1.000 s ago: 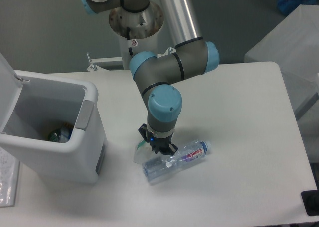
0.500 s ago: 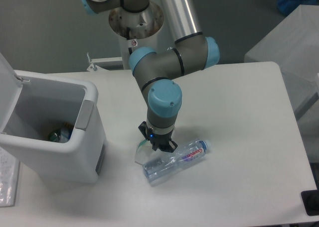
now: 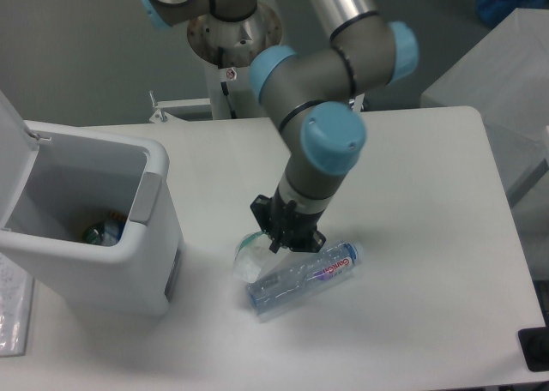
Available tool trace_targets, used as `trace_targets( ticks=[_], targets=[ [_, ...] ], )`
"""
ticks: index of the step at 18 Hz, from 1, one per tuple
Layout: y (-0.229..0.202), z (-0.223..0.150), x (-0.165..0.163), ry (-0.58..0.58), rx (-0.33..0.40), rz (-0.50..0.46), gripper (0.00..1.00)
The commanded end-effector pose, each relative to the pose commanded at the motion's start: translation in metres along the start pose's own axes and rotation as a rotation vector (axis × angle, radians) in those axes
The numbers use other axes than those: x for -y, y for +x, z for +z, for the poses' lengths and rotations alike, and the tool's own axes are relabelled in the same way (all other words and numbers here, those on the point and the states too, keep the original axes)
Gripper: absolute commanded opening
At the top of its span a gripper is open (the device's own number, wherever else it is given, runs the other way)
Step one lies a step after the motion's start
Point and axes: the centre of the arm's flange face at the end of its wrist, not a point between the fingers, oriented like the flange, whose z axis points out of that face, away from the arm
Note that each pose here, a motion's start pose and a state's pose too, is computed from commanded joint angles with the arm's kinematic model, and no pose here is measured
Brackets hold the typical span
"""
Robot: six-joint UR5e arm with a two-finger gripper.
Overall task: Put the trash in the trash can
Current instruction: 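Lift the plastic bag and carry it over the white bin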
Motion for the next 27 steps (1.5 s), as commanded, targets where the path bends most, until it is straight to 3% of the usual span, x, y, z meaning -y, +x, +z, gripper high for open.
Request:
trace_targets(
  ticks=[6, 12, 19, 23, 27],
  targets=[
    [0.0, -0.034, 0.019, 0.195, -0.057, -0.076, 0.0],
    [0.033, -0.102, 0.055, 0.402, -0.092, -0.11, 0.0],
    [0.1, -0.16, 0.069, 0.541, -0.118, -0.041, 0.0],
    [0.139, -0.148, 0.09, 0.541, -0.177, -0.006, 0.0],
    [0.17, -0.099, 0.096, 0.477, -0.261, -0.01, 0.0]
  ],
)
